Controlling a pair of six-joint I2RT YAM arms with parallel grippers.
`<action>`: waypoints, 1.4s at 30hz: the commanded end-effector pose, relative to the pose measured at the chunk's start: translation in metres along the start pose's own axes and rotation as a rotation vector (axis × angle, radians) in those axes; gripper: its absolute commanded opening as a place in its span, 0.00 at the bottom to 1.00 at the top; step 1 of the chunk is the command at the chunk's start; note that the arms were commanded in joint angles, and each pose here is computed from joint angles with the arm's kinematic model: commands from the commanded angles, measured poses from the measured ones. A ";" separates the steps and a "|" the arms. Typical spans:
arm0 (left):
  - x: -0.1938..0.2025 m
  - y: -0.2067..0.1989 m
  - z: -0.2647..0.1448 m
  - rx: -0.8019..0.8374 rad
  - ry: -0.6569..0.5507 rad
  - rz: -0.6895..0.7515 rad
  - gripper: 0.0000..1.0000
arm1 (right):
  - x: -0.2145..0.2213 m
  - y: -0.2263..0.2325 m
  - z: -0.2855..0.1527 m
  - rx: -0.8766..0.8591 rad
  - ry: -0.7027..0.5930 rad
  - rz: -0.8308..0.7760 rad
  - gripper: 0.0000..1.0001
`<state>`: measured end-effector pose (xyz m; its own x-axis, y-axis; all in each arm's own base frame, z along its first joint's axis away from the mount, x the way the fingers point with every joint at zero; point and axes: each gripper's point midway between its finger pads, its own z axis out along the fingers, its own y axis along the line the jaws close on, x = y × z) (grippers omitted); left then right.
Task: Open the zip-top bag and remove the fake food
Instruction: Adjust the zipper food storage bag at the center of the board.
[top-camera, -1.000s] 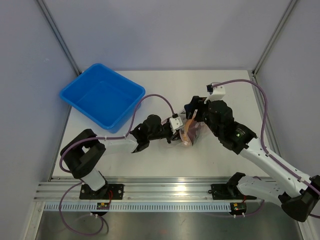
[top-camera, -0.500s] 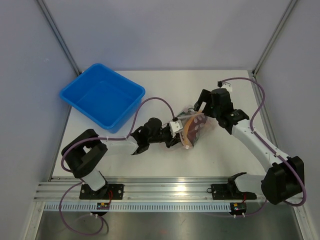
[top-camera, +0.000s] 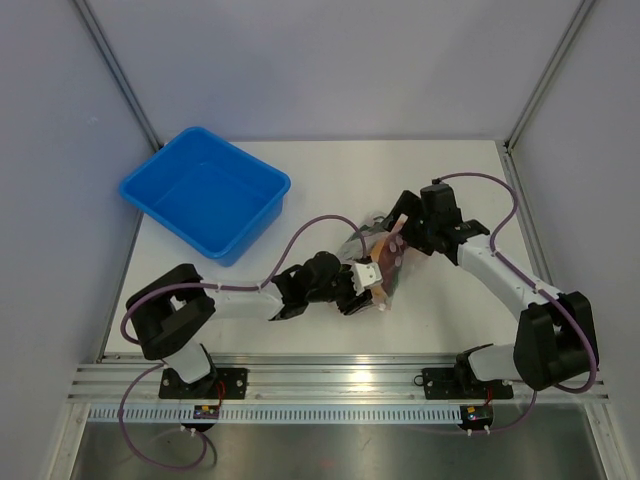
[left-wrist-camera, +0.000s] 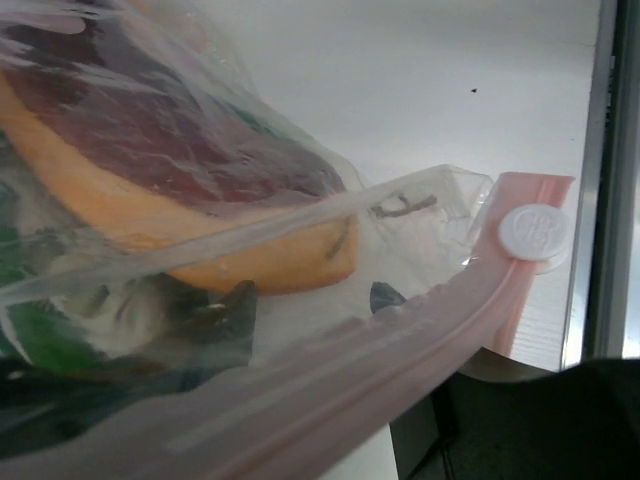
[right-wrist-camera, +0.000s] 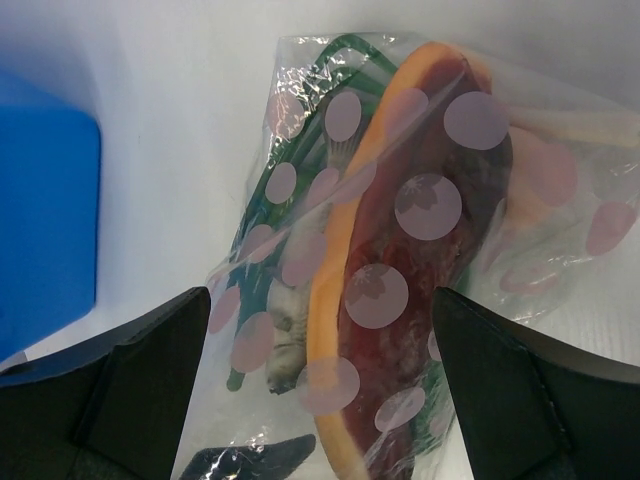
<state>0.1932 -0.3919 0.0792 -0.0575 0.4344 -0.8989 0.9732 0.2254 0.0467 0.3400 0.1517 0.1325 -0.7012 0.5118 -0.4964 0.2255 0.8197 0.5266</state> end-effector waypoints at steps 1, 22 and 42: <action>-0.032 0.015 -0.007 -0.104 -0.082 0.086 0.55 | -0.002 0.008 0.003 -0.042 0.000 0.019 0.99; -0.017 0.014 0.022 -0.362 0.069 0.513 0.66 | 0.023 0.002 0.041 -0.020 0.127 0.035 0.99; -0.030 -0.002 0.038 -0.423 0.044 0.693 0.74 | 0.025 0.005 0.039 -0.044 0.132 0.027 1.00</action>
<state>0.2028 -0.4132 0.0660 0.4619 0.6951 -0.5509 0.6447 0.1635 0.7468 0.3506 0.1743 0.0969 -0.7661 0.5015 -0.4020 0.2278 0.7967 0.5598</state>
